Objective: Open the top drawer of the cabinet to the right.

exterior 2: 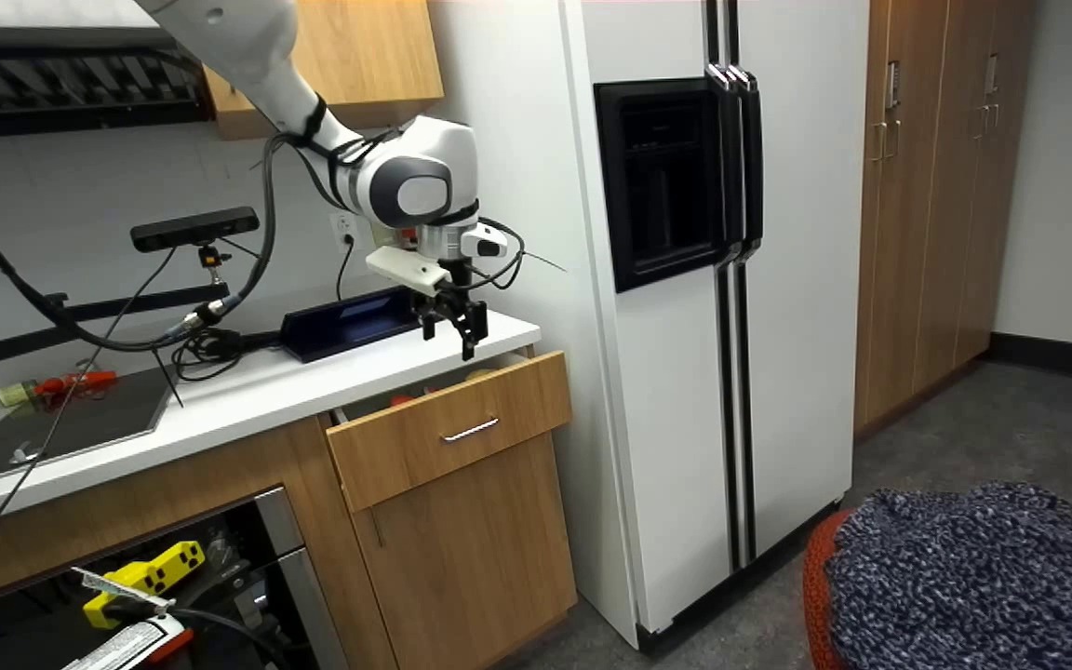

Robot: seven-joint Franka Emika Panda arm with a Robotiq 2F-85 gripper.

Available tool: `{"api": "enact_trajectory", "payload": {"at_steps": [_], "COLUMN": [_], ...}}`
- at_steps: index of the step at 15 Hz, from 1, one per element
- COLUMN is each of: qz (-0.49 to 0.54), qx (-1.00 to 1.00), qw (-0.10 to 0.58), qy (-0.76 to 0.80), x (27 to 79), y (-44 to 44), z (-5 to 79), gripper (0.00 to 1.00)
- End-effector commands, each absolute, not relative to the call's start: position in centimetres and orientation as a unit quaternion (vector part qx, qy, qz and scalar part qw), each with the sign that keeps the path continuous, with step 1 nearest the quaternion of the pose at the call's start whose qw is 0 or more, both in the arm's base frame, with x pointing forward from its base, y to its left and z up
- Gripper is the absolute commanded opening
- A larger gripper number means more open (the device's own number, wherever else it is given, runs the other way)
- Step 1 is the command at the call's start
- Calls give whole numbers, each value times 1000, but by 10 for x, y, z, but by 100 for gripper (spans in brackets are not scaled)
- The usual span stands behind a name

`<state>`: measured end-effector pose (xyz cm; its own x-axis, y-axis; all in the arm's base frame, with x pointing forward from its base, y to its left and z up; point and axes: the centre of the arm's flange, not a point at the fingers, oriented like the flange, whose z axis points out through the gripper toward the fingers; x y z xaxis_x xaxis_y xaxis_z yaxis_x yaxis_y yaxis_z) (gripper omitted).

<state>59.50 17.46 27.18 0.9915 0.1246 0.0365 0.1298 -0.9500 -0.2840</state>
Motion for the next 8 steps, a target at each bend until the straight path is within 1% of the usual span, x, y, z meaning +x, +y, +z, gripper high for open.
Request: {"api": "enact_trajectory", "payload": {"at_steps": [1, 2, 3, 8], "qz": [6, 12, 18, 38], "qx": [-989, -989, -989, -992], "qw": [132, 129, 126, 97], "qy": [-68, -69, -69, -74], "x": [574, 573, 592, 610], "y": [199, 205, 195, 182], "z": [271, 267, 246, 207], "gripper": [100, 100, 100, 100]}}
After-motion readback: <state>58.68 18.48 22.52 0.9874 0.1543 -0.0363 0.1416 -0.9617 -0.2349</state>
